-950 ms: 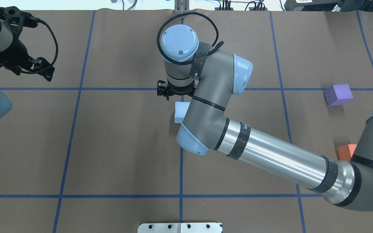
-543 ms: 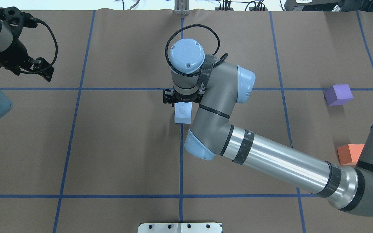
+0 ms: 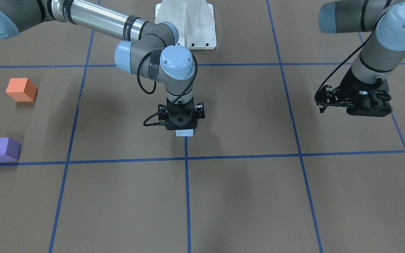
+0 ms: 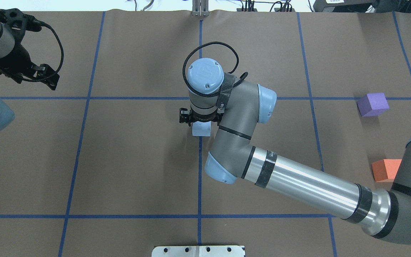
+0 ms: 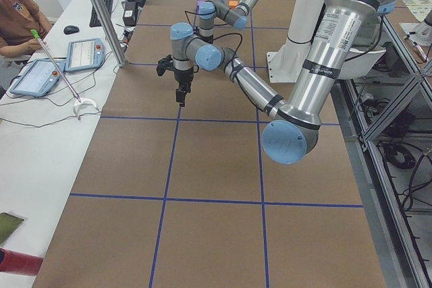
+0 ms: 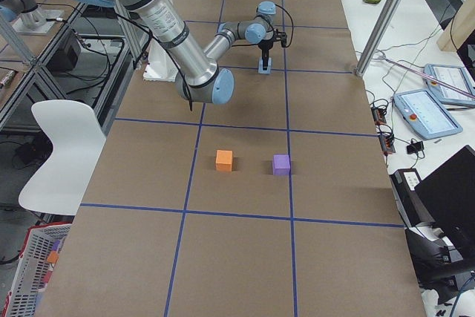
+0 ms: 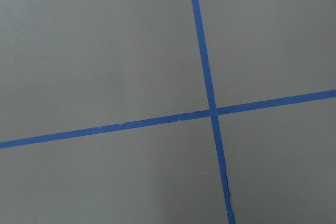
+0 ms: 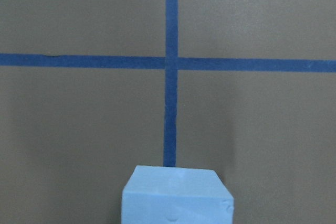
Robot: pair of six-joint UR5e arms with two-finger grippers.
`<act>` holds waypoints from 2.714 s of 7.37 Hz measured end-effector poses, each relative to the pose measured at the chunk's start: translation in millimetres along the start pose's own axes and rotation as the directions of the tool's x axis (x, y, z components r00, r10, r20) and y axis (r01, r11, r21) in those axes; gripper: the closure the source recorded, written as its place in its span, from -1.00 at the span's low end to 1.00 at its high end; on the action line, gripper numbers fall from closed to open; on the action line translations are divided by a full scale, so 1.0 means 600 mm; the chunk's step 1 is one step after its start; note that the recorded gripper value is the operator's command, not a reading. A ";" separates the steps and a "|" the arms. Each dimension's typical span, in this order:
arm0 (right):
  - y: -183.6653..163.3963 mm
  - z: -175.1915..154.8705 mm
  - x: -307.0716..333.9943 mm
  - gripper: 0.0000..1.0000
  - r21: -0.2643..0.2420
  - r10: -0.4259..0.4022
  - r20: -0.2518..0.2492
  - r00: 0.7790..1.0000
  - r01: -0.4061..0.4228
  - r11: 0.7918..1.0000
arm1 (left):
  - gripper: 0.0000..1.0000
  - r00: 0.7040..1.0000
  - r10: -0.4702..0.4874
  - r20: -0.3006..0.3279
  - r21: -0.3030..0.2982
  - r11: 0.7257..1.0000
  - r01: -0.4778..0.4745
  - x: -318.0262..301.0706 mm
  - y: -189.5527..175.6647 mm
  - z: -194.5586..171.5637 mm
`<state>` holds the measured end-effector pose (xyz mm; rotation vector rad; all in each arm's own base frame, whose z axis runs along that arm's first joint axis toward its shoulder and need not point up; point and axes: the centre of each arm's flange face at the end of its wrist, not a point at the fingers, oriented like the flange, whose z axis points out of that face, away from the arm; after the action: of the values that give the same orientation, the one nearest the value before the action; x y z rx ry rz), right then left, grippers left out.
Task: Place blue block between orange and purple blocks
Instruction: 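Lower the right gripper onto the light blue cube and grasp it, then carry the light blue cube with the right gripper toward the purple cube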
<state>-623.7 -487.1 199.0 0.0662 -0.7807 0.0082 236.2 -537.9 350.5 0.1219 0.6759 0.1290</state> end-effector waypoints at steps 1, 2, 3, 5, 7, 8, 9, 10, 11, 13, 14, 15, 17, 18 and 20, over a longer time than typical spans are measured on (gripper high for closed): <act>0.000 0.008 0.000 -0.37 0.000 -0.001 0.001 1.000 0.001 1.000 | -1.00 1.000 0.000 0.000 -0.001 1.000 0.000 0.000 0.000 0.001; -0.002 0.012 0.000 0.70 0.002 0.004 0.000 1.000 -0.004 1.000 | -1.00 1.000 -0.001 0.001 -0.002 1.000 0.001 -0.001 0.000 0.002; -0.003 0.013 -0.002 1.00 0.007 0.016 -0.001 1.000 -0.016 1.000 | -1.00 1.000 -0.001 0.001 -0.002 1.000 0.001 -0.001 0.000 0.003; -0.003 0.005 -0.006 1.00 0.011 0.030 0.007 1.000 -0.030 0.999 | -1.00 1.000 0.000 0.000 -0.002 1.000 0.000 0.000 0.000 0.002; -0.001 -0.062 -0.001 1.00 0.019 0.041 0.023 0.999 -0.041 0.999 | -1.00 1.000 0.000 -0.001 0.001 1.000 0.000 0.000 0.000 -0.001; 0.006 -0.127 0.025 1.00 0.029 0.057 0.018 0.998 -0.058 0.998 | -1.00 1.000 0.000 -0.002 0.001 1.000 0.000 0.000 0.001 -0.001; 0.012 -0.198 0.095 1.00 0.057 0.076 0.030 0.997 -0.077 0.995 | -1.00 1.000 0.000 -0.004 0.001 1.000 0.000 -0.001 0.002 -0.003; 0.014 -0.263 0.203 1.00 0.086 0.083 0.048 0.995 -0.087 0.992 | -1.00 1.000 0.006 -0.005 0.003 1.000 -0.006 -0.004 0.003 -0.006; 0.005 -0.308 0.308 1.00 0.094 0.067 0.054 0.996 -0.072 0.993 | -1.00 1.000 0.018 -0.004 0.004 1.000 -0.018 -0.015 0.003 -0.009; -0.008 -0.341 0.526 1.00 0.081 -0.014 0.007 1.000 0.013 0.997 | -1.00 0.998 0.057 0.000 0.001 0.998 -0.057 -0.073 0.005 -0.015; -0.007 -0.342 0.631 1.00 0.060 -0.061 -0.029 0.998 0.063 0.996 | -1.00 0.996 0.089 0.006 -0.004 0.996 -0.089 -0.122 0.010 -0.017; 0.000 -0.331 0.723 1.00 0.033 -0.093 -0.050 0.994 0.095 0.995 | -1.00 0.993 0.122 0.005 -0.009 0.993 -0.122 -0.169 0.017 -0.020; 0.016 -0.269 0.851 1.00 0.032 -0.117 -0.049 0.992 0.119 0.992 | -1.00 0.989 0.145 0.001 -0.013 0.989 -0.145 -0.219 0.028 -0.024; 0.017 -0.230 0.892 1.00 0.036 -0.119 -0.044 0.992 0.120 0.992 | -1.00 0.989 0.146 0.000 -0.014 0.989 -0.146 -0.226 0.030 -0.024; 0.017 -0.178 0.938 1.00 0.012 -0.101 -0.042 0.994 0.102 0.995 | -1.00 0.989 0.148 0.001 -0.016 0.989 -0.148 -0.228 0.030 -0.023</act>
<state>-148.9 -479.9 520.0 0.1190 -0.7351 -0.0811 120.5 -540.7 426.9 0.1572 0.6634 0.2764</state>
